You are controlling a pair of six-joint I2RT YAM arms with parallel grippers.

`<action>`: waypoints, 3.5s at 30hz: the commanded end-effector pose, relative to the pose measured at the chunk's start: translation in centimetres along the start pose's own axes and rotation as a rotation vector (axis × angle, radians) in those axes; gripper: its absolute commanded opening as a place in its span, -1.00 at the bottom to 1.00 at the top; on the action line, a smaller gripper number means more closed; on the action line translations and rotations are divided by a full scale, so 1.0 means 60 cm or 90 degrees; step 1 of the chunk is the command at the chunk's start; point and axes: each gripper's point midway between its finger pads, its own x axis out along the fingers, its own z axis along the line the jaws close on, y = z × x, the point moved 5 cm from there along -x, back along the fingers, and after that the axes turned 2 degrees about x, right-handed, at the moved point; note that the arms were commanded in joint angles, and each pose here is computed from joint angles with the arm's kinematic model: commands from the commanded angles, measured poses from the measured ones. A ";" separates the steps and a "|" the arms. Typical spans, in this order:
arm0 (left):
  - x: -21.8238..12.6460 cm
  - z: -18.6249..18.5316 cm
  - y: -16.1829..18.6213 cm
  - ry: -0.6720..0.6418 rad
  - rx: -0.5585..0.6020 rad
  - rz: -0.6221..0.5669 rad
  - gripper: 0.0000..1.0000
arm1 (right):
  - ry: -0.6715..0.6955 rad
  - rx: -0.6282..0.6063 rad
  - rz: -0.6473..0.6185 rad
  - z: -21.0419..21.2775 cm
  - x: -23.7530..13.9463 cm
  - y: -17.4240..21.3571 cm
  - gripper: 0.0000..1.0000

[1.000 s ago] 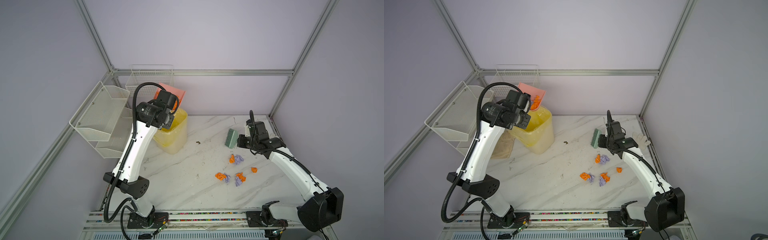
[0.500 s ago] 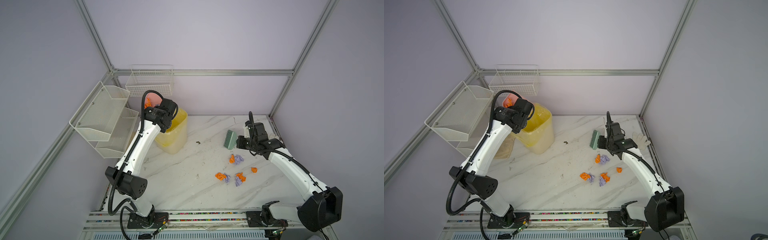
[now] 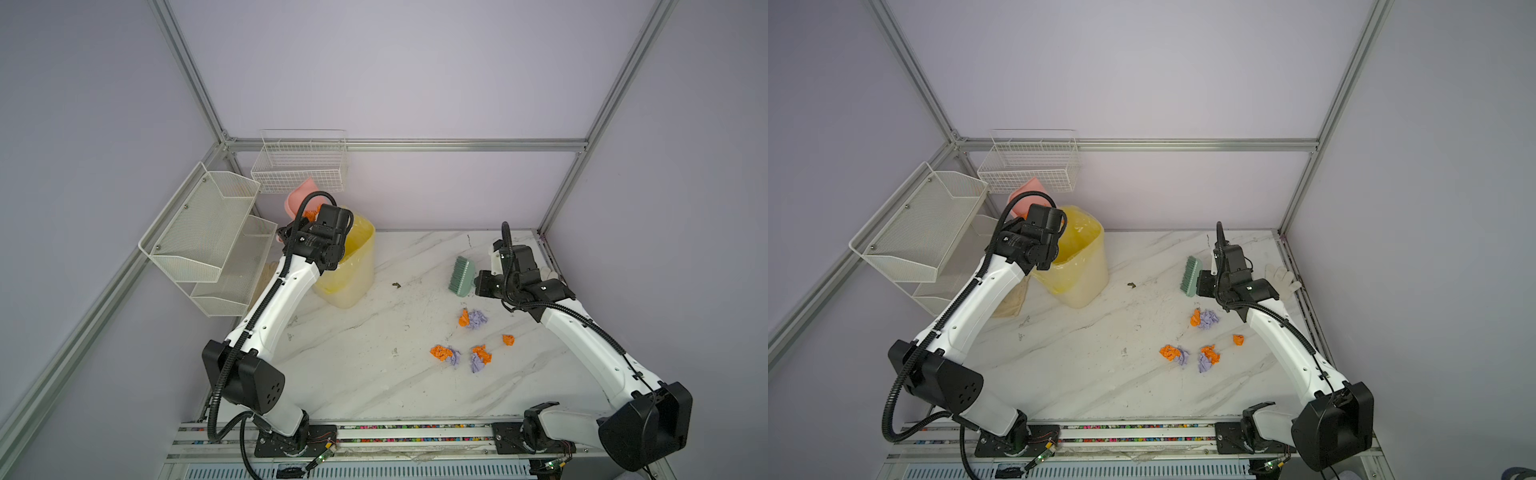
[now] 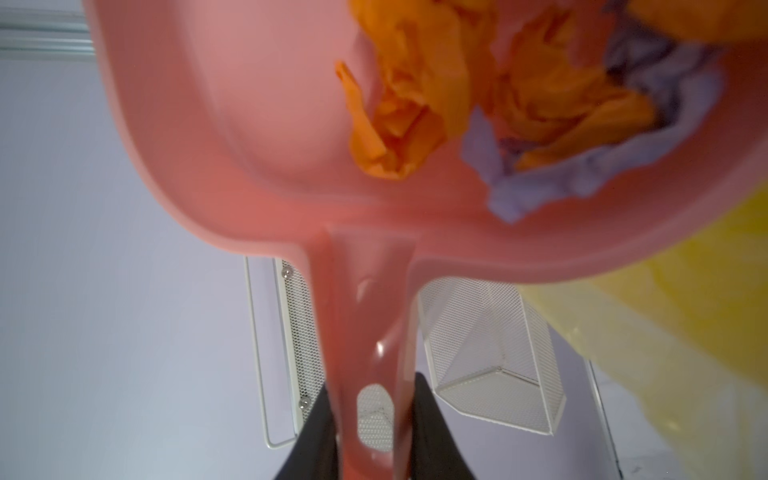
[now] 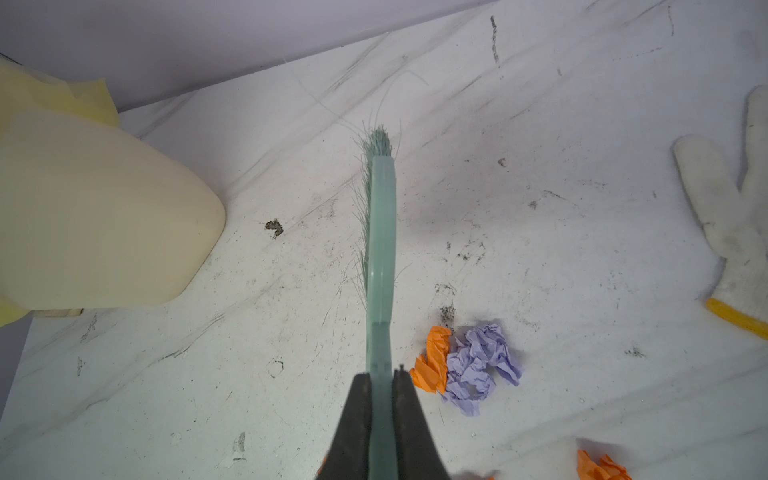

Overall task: Sweep away the paper scraps from the table
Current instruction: 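Tip the pink dustpan over the yellow bin with the left gripper, then lower the empty dustpan beside the scraps with the left while the right moves the brush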

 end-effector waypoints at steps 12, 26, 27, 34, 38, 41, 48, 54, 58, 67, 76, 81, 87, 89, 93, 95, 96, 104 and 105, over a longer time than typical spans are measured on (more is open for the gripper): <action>0.011 0.034 -0.012 -0.102 0.092 -0.043 -1.00 | -0.006 -0.013 -0.040 0.004 -0.015 -0.018 -1.00; -0.001 0.035 0.023 -0.063 0.160 -0.153 -1.00 | -0.009 -0.023 -0.069 0.007 -0.034 -0.030 -1.00; 0.000 0.028 0.027 -0.049 0.177 -0.154 -1.00 | -0.009 -0.023 -0.070 0.007 -0.035 -0.031 -1.00; 0.014 0.026 0.028 -0.061 0.161 -0.139 -1.00 | -0.006 -0.024 -0.078 0.005 -0.043 -0.029 -1.00; 0.006 0.042 0.028 -0.082 0.165 -0.157 -1.00 | -0.005 -0.024 -0.081 0.004 -0.047 -0.029 -1.00; -0.010 0.029 0.019 -0.097 0.183 -0.205 -1.00 | -0.009 -0.027 -0.085 0.006 -0.049 -0.030 -1.00; -0.011 0.004 0.034 -0.059 0.199 -0.232 -1.00 | -0.017 -0.025 -0.092 0.007 -0.046 -0.030 -1.00; -0.008 0.025 0.026 -0.084 0.166 -0.225 -1.00 | -0.019 -0.025 -0.092 0.007 -0.047 -0.029 -1.00; -0.012 0.072 0.027 -0.138 0.085 -0.216 -1.00 | -0.017 -0.023 -0.095 0.006 -0.050 -0.029 -1.00; -0.120 0.172 0.020 -0.177 -0.089 -0.300 -1.00 | -0.001 -0.015 -0.093 0.005 -0.045 -0.038 -1.00; -0.245 0.099 -0.078 -0.088 -0.136 -0.373 -1.00 | 0.174 -0.001 -0.106 -0.044 -0.053 -0.056 -1.00; -0.324 -0.030 -0.105 0.132 -0.135 -0.470 -1.00 | 0.360 -0.007 -0.113 -0.093 -0.078 -0.065 -1.00; -0.360 -0.153 -0.089 0.345 -0.113 -0.487 -1.00 | 0.463 -0.022 -0.097 -0.120 -0.110 -0.059 -1.00; -0.358 -0.177 -0.079 0.378 -0.120 -0.478 -1.00 | 0.503 -0.029 -0.078 -0.132 -0.115 -0.047 -1.00; -0.360 -0.236 -0.067 0.468 -0.104 -0.467 -1.00 | 0.549 -0.040 -0.044 -0.146 -0.123 -0.032 -1.00; -0.357 -0.269 -0.062 0.495 -0.082 -0.451 -1.00 | 0.547 -0.041 -0.034 -0.142 -0.126 -0.035 -1.00; -0.354 -0.282 -0.060 0.502 -0.073 -0.445 -1.00 | 0.552 -0.043 -0.026 -0.142 -0.124 -0.036 -1.00; -0.349 -0.350 -0.045 0.574 -0.057 -0.400 -1.00 | 0.565 -0.050 0.167 -0.150 -0.034 0.021 -1.00; -0.347 -0.358 -0.044 0.577 -0.053 -0.387 -1.00 | 0.563 -0.051 0.188 -0.152 -0.027 0.031 -1.00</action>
